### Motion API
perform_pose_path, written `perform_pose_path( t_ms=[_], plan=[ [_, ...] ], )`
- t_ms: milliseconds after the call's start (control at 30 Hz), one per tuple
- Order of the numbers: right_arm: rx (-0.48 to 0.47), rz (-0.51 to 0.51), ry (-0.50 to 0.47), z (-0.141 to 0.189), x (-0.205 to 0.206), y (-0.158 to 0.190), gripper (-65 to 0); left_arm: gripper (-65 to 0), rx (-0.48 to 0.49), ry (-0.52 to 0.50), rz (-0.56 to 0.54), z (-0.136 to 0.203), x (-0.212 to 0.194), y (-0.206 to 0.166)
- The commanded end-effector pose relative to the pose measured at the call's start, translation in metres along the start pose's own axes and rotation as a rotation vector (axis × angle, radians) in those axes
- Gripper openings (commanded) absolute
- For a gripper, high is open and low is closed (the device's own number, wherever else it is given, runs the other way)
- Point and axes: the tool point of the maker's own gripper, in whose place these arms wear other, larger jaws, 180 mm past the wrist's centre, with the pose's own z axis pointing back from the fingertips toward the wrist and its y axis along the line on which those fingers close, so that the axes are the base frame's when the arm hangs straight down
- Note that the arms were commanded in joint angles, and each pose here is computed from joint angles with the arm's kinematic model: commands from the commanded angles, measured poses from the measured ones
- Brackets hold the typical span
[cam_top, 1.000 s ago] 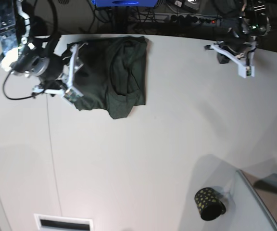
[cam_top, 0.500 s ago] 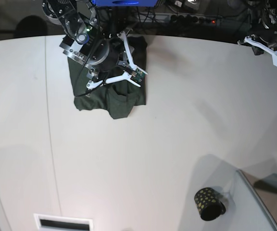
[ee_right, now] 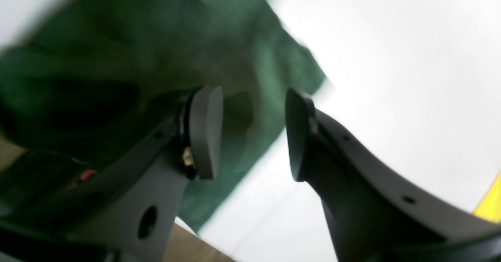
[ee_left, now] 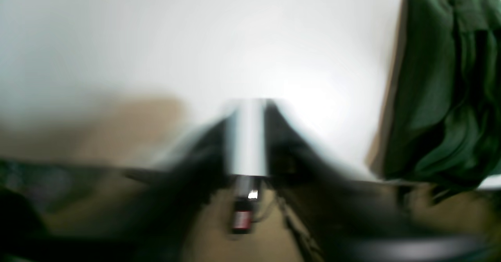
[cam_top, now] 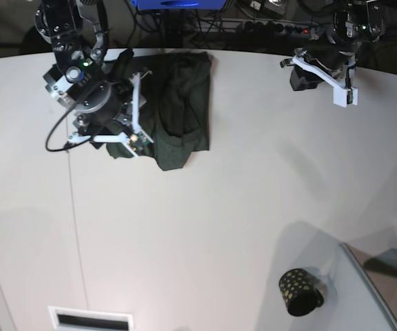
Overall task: Layout the t-shirt on the table in an organized manner, then fold the t-shirt properly
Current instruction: 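Tuck the loose fabric edge with the left gripper into the bundle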
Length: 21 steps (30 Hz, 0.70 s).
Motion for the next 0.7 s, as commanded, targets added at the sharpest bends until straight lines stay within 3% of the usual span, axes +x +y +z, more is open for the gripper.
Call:
perform_pose_path(
  t_ms=[0, 67, 133, 200, 333, 667],
  plan=[
    [-0.032, -0.039, -0.049, 0.004, 0.008, -0.014, -40.5, -33.2, -0.076, -0.038, -0.011, -0.001, 0.013, -0.018],
    [-0.067, -0.129, -0.073, 0.007, 0.0, -0.039, -40.5, -14.6, -0.184, -0.042, -0.015, -0.007, 0.015, -0.044],
    [-0.095, -0.218, -0.08, 0.011, -0.013, -0.061, -40.4, -0.5, -0.292, -0.03, -0.053, -0.017, 0.013, -0.074],
    [-0.11, -0.284, -0.083, 0.014, -0.024, -0.074, -40.4, 0.0, -0.379, 0.0, -0.081, -0.029, 0.005, -0.097],
    [-0.12, -0.301, -0.081, 0.02, -0.036, -0.09, -40.4, 0.0, -0.494, 0.064, -0.084, -0.051, -0.014, -0.134],
    [-0.109, -0.296, -0.048, 0.018, -0.05, -0.086, -40.5, 0.0, -0.566, 0.18, -0.053, -0.086, -0.043, -0.17]
  ],
)
